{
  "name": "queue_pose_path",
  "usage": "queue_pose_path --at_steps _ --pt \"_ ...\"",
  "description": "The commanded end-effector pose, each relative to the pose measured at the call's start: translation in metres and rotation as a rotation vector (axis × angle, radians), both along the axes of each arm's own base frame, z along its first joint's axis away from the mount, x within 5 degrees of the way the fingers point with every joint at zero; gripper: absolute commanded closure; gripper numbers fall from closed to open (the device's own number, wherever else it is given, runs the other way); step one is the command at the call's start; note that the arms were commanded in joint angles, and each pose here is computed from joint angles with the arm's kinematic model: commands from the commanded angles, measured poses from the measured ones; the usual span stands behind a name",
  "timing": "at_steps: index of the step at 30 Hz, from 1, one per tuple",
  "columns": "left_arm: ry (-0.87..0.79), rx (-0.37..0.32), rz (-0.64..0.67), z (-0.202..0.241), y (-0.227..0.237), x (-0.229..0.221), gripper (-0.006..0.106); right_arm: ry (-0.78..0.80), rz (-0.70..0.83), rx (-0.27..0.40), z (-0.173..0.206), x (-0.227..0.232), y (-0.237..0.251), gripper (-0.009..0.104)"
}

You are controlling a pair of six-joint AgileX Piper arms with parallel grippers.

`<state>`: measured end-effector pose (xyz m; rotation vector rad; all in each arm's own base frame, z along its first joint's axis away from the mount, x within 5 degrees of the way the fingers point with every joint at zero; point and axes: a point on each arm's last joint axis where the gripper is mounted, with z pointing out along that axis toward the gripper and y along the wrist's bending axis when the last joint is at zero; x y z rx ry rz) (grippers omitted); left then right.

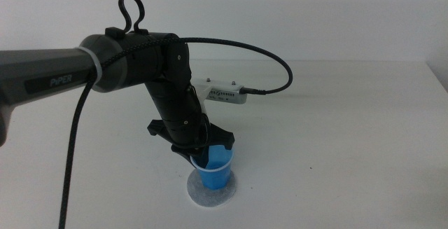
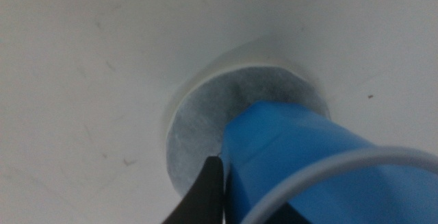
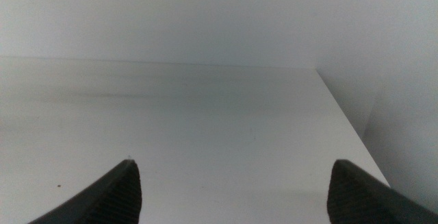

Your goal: Place an empty cup on a cup mat.

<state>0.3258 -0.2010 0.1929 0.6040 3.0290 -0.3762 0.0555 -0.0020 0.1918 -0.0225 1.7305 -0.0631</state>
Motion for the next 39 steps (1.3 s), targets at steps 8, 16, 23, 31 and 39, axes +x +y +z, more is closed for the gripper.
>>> queue_pose_path --at_steps 8,16,23,31,39 --pt "0.026 0.026 -0.031 0.002 0.002 -0.005 0.032 -0.008 0.001 -0.011 0.0 0.0 0.0 0.002" --pt "-0.092 -0.014 -0.028 0.068 0.021 -0.025 0.007 -0.008 0.001 -0.011 0.0 0.0 0.0 0.002" --pt "-0.352 -0.059 0.084 0.145 0.063 -0.084 0.007 -0.008 0.001 -0.011 0.0 0.0 0.0 0.002" --pt "-0.558 -0.008 0.183 0.141 0.108 -0.134 0.007 -0.008 0.001 -0.011 0.0 0.0 0.0 0.002" --pt "-1.042 -0.166 0.358 0.111 0.163 -0.176 0.007 -0.008 0.003 -0.011 0.0 0.0 0.0 0.002"
